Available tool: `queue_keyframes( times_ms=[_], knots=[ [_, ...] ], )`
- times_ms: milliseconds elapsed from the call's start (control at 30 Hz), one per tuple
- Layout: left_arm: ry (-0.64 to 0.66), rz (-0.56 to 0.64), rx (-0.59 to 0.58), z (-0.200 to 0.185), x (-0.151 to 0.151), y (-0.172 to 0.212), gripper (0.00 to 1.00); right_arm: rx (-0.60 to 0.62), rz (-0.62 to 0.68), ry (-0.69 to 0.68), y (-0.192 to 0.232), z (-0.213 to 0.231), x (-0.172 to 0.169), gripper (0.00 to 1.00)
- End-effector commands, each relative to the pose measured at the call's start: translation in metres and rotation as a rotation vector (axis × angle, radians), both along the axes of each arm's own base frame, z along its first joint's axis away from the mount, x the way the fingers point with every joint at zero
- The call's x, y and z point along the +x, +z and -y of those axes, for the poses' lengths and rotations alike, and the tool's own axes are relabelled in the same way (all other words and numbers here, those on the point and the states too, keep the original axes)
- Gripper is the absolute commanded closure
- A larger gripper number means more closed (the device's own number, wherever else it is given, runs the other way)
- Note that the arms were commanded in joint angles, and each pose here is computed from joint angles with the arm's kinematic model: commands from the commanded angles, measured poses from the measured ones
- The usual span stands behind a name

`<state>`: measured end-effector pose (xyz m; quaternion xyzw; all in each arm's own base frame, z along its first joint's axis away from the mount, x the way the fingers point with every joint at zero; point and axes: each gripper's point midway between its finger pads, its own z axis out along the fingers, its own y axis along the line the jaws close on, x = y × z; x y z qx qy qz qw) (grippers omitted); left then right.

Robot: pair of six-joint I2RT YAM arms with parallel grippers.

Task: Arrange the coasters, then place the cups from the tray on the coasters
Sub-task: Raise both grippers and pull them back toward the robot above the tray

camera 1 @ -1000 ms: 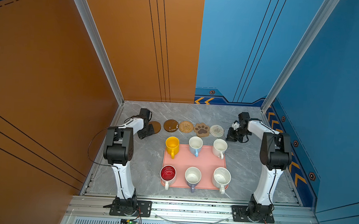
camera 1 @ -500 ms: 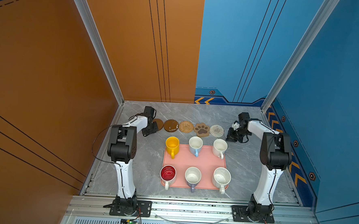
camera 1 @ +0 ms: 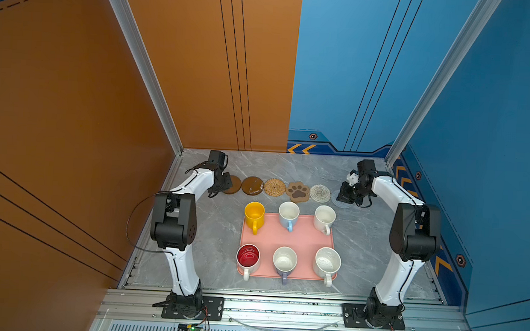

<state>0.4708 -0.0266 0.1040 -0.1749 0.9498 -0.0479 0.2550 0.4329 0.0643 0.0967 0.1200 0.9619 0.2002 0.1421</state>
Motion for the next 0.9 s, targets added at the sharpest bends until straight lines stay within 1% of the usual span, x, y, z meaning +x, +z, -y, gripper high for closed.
queue_keyframes(
  times_ms=[0, 33, 100, 233, 300, 400, 567, 733, 867],
  knots=[
    [-0.057, 0.031, -0.004, 0.012, -0.012, 0.023, 0.66, -0.020, 0.044, -0.033, 0.020, 0.008, -0.004, 0.94],
    [-0.068, 0.042, -0.004, 0.015, -0.015, 0.029, 0.62, -0.025, 0.056, -0.037, 0.025, 0.009, -0.005, 0.90],
    [-0.088, 0.062, -0.003, 0.020, -0.020, 0.039, 0.58, -0.036, 0.076, -0.042, 0.034, 0.011, -0.008, 0.85],
    [-0.133, 0.106, 0.000, 0.033, -0.034, 0.059, 0.54, -0.061, 0.111, -0.046, 0.047, 0.015, -0.017, 0.76],
    [-0.158, 0.122, 0.001, 0.040, -0.042, 0.066, 0.53, -0.078, 0.111, -0.054, 0.046, 0.021, -0.022, 0.74],
    [-0.201, 0.144, 0.000, 0.053, -0.055, 0.075, 0.50, -0.083, 0.075, -0.076, 0.033, 0.033, -0.029, 0.75],
    [-0.256, 0.169, 0.019, 0.072, -0.075, 0.083, 0.47, -0.078, -0.004, -0.107, 0.000, 0.053, -0.035, 0.81],
    [-0.272, 0.188, 0.036, 0.081, -0.092, 0.088, 0.43, -0.054, -0.040, -0.135, -0.024, 0.065, -0.028, 0.82],
    [-0.266, 0.198, 0.035, 0.084, -0.100, 0.090, 0.42, -0.028, -0.054, -0.156, -0.038, 0.070, -0.019, 0.82]
  ],
)
